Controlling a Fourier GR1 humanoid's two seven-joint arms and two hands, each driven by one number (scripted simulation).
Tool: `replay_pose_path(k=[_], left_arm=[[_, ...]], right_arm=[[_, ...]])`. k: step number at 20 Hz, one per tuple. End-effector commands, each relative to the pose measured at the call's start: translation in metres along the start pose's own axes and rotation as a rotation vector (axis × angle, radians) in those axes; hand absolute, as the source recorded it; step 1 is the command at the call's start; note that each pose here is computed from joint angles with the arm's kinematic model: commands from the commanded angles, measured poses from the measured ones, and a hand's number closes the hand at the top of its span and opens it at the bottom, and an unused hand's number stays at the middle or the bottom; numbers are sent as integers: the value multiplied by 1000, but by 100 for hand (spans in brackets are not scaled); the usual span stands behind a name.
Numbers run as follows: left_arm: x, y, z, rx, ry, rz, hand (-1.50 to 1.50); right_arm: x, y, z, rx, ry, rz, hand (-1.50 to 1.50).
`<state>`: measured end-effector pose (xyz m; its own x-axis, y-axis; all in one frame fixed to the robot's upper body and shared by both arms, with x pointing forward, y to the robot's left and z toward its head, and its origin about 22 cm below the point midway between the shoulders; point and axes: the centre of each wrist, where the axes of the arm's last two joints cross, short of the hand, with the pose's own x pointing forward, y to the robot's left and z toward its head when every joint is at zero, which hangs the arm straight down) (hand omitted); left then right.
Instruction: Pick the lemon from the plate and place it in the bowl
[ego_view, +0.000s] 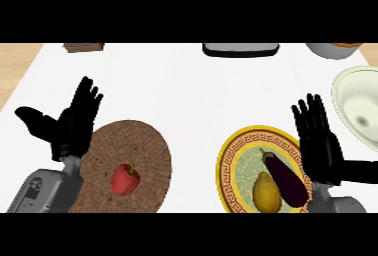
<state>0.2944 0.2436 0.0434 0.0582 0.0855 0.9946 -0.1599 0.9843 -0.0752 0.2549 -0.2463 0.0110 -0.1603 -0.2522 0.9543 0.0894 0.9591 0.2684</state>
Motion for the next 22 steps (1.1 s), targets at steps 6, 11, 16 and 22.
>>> replay_pose_path(k=[6, 11, 16, 22], left_arm=[[53, 39, -16, -6, -314, -215, 0], [53, 64, -9, 30, -272, -190, 0], [54, 85, -9, 37, -292, -200, 0], [61, 96, -3, 60, -310, -205, 0]], right_arm=[[37, 136, 16, 740, -131, -2, -150], [17, 99, 53, 343, -381, 481, -150], [29, 114, 114, 409, -427, 612, -150], [86, 80, 123, 353, -328, 971, -150]])
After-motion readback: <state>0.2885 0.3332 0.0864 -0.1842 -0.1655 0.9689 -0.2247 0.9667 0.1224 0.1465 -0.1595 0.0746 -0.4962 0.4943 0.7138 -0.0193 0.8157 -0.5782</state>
